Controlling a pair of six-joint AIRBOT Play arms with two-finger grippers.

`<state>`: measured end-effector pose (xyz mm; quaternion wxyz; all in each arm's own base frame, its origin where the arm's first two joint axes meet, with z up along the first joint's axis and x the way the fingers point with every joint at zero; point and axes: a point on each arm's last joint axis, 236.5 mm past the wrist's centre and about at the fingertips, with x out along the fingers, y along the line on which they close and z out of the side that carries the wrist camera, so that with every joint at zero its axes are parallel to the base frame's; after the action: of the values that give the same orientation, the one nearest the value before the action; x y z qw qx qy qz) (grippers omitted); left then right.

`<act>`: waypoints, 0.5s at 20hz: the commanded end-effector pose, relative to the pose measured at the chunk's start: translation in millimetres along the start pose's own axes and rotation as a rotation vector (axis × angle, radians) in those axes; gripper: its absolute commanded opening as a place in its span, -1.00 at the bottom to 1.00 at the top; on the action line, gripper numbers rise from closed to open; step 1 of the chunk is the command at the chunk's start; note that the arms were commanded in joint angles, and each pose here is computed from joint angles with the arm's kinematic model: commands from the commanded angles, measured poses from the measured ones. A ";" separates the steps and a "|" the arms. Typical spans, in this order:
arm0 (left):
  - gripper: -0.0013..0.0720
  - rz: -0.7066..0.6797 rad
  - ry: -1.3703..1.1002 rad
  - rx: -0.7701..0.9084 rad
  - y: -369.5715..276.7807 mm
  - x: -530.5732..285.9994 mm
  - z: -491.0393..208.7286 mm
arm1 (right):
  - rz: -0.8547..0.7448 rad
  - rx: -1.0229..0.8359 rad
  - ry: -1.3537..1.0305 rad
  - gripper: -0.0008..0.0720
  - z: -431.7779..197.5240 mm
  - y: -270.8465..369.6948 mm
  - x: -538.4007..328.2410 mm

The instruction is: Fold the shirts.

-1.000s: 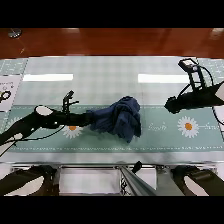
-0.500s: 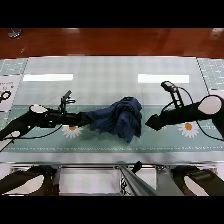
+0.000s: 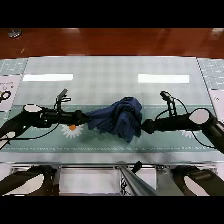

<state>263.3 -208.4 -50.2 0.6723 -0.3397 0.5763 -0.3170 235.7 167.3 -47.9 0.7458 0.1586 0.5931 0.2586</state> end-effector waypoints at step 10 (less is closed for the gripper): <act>-0.90 -0.003 0.001 0.002 -1.1 -0.8 -0.2 | 0.034 0.218 0.112 -0.06 -14.1 -19.6 47.8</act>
<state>262.5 -208.7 -49.2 0.6710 -0.3401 0.5765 -0.3189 234.4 175.2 -95.5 0.6933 0.2241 0.6497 0.2170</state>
